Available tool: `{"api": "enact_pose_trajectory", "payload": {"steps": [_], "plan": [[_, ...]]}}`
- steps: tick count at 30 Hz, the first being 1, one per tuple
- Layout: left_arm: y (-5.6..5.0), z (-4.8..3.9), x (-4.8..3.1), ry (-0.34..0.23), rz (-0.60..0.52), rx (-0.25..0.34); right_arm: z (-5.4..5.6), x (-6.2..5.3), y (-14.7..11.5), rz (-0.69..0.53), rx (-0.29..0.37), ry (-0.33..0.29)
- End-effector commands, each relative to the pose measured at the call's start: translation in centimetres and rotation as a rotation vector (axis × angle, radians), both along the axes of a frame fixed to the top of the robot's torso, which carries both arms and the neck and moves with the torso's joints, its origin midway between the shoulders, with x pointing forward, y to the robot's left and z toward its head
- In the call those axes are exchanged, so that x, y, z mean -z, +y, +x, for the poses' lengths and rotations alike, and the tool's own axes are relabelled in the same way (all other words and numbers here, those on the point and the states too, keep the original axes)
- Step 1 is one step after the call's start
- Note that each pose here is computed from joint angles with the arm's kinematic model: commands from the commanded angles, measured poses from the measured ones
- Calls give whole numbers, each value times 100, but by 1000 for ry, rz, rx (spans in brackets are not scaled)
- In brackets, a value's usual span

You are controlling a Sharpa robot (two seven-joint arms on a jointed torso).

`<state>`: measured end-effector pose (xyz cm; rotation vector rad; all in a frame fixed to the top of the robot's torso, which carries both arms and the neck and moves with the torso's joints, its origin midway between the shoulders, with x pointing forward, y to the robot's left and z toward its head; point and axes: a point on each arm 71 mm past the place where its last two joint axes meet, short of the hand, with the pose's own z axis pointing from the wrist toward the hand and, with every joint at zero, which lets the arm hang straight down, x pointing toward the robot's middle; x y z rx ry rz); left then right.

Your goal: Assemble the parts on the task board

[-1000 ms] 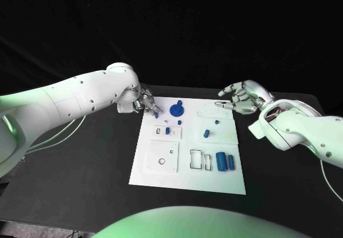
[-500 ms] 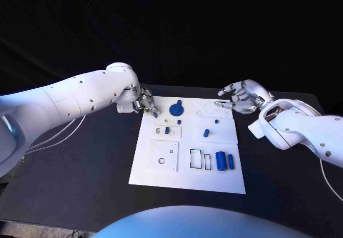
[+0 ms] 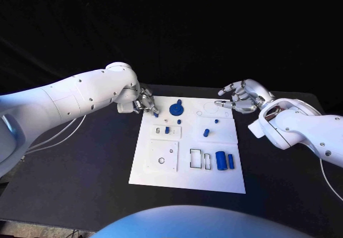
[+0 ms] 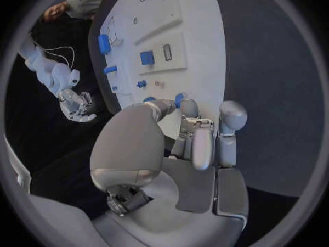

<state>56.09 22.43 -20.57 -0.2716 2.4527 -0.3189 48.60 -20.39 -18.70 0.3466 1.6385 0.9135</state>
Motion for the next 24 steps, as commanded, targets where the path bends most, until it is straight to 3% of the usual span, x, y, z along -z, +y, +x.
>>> {"api": "enact_pose_trajectory", "payload": {"steps": [1, 6, 14, 19, 24], "plan": [[-29, -19, 0, 27, -69, -11, -2, 5, 10, -4, -9, 3], [-15, -65, -15, 39, -118, -25, -1, 4, 4, -5, -8, 1], [11, -215, -72, 35, -177, -22, -2, 2, -2, -9, -8, -5], [23, -356, -115, -7, -171, 4, -1, 2, -15, -11, -6, -5], [16, -451, -86, -72, -143, 19, 0, 4, -22, -12, -4, -5]]}}
